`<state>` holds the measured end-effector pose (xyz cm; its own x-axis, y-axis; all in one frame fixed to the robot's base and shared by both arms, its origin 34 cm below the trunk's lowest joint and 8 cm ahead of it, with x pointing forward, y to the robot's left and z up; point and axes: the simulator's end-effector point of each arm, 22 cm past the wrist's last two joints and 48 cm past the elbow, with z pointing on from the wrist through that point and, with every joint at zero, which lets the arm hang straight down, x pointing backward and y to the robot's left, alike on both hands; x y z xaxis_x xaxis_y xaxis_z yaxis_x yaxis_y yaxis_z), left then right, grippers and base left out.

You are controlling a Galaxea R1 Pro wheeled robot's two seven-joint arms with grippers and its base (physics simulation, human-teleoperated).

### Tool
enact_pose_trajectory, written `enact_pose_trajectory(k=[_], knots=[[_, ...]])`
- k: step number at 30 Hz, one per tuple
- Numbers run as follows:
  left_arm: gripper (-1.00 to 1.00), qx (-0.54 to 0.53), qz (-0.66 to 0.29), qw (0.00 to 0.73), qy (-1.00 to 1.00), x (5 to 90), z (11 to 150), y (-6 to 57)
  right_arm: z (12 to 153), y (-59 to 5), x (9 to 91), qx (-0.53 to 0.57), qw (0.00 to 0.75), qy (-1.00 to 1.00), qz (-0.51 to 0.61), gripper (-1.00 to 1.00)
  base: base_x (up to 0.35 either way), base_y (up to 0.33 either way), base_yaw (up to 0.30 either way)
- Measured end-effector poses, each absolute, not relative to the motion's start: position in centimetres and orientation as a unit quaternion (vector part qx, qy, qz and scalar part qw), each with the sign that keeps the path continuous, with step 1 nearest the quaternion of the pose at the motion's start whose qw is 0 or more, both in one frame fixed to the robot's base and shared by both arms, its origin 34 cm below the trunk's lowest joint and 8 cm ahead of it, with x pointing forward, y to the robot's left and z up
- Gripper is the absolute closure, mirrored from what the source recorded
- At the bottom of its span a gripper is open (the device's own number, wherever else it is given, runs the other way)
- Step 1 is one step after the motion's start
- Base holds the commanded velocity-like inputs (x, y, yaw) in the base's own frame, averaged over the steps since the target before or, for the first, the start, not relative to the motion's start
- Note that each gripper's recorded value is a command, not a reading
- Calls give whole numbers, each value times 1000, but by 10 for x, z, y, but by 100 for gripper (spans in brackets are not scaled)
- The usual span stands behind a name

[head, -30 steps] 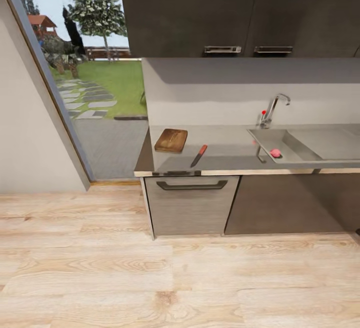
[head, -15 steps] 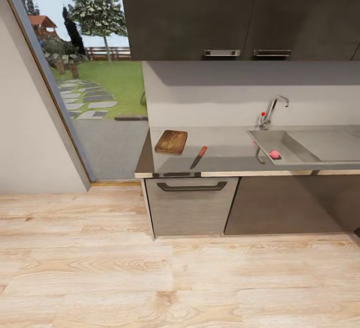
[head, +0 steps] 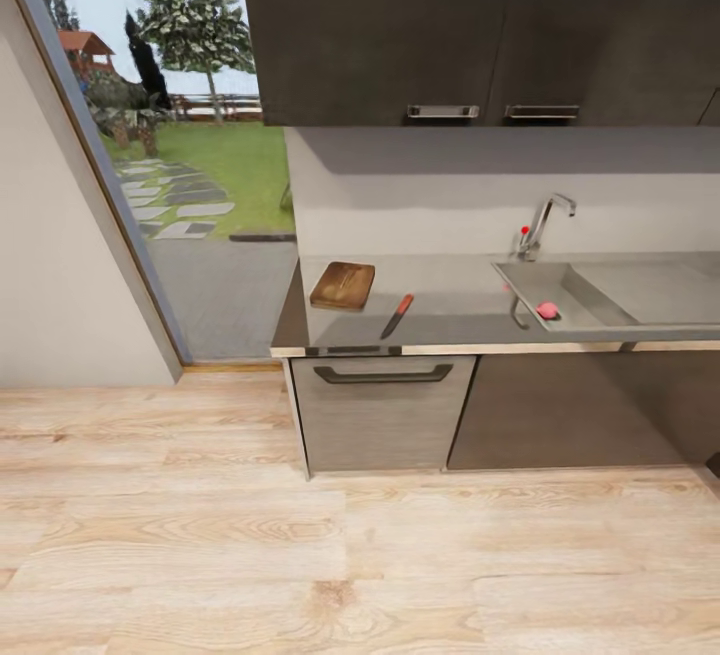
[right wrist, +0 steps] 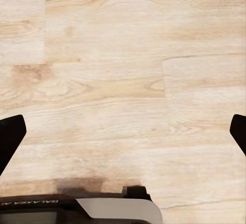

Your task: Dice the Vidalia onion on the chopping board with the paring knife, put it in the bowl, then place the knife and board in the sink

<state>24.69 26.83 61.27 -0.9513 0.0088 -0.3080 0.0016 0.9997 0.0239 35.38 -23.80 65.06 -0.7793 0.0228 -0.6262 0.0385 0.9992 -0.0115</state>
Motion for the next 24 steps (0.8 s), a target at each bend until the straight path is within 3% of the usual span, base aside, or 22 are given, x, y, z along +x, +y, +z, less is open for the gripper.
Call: enact_pose_trajectory(k=[24], knots=[[-100, 2, 12, 156, 988, 237, 631, 268, 669, -238, 345, 16, 332, 943, -12, -100, 0, 0, 0]])
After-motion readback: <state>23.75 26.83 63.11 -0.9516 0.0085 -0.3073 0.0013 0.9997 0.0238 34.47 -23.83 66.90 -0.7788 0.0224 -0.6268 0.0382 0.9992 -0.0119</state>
